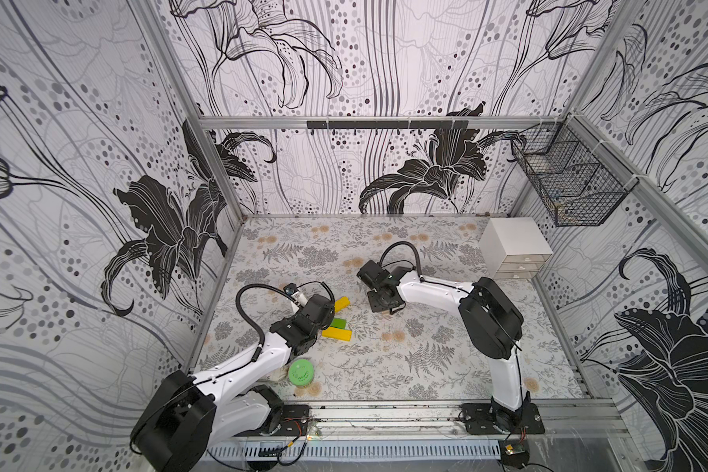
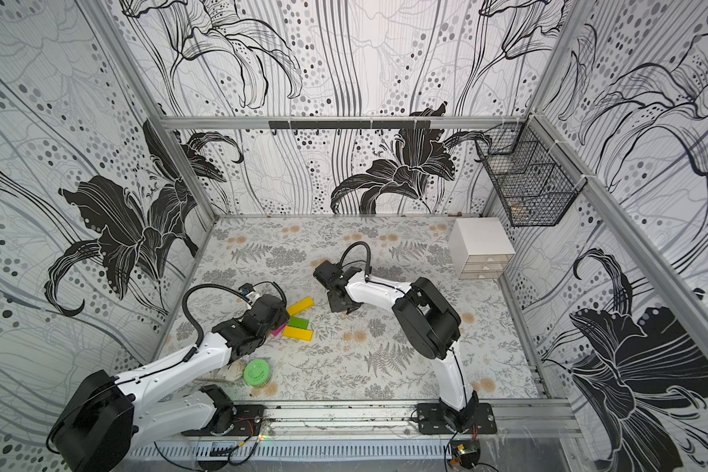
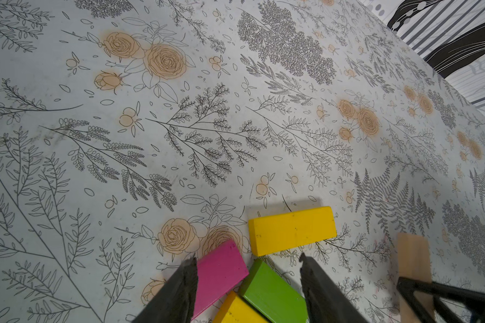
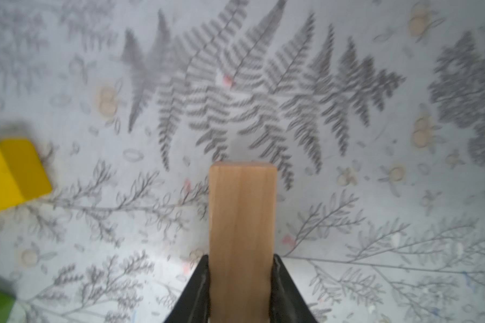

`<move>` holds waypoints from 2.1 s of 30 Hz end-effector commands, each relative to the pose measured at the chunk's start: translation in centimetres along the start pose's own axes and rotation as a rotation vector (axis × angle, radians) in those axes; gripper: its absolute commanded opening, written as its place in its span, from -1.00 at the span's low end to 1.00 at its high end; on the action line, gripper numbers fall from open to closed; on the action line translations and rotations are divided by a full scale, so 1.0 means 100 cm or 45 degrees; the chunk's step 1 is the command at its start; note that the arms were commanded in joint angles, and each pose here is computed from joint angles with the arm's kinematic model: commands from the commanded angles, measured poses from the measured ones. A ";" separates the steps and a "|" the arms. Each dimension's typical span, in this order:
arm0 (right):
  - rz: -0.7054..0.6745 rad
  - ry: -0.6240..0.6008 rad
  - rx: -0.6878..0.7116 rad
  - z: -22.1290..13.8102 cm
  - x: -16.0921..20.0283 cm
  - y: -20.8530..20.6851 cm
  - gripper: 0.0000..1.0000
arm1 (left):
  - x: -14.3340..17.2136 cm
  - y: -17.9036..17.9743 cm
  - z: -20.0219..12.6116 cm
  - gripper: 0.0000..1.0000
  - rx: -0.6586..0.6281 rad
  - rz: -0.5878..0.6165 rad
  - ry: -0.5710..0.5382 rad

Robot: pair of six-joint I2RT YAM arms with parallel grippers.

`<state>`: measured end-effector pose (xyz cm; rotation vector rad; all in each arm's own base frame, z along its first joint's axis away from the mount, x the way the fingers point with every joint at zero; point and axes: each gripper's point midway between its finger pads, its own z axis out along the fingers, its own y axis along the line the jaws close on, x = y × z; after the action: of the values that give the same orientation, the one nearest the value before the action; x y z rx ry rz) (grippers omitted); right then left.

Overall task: Assemble the letter h with building blocks
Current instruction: Place the building block at the center of the board, then pick up the building block from the center of the board.

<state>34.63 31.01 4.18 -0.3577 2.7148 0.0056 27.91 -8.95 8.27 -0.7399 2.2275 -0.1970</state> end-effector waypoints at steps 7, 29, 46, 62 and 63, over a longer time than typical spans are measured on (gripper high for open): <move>0.078 0.046 0.116 0.007 -0.009 -0.003 -0.84 | 0.014 -0.001 0.010 0.21 0.029 -0.061 0.046; 0.165 0.124 0.099 0.019 0.005 -0.018 0.10 | 0.020 0.006 0.012 0.20 -0.002 -0.084 0.064; 0.027 -0.014 -0.081 -0.061 0.018 0.092 0.61 | -0.008 0.079 -0.002 0.27 -0.307 -0.449 0.087; -0.094 0.122 -0.010 -0.011 0.050 0.131 0.59 | -0.021 0.064 -0.005 0.27 -0.175 -0.484 0.045; -0.094 0.123 0.003 -0.010 0.050 0.128 0.59 | -0.020 0.062 -0.005 0.27 -0.166 -0.486 0.048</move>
<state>26.73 43.09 3.10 -0.4907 2.7703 0.0369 25.14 -2.28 7.26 -1.2482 2.1479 -0.2046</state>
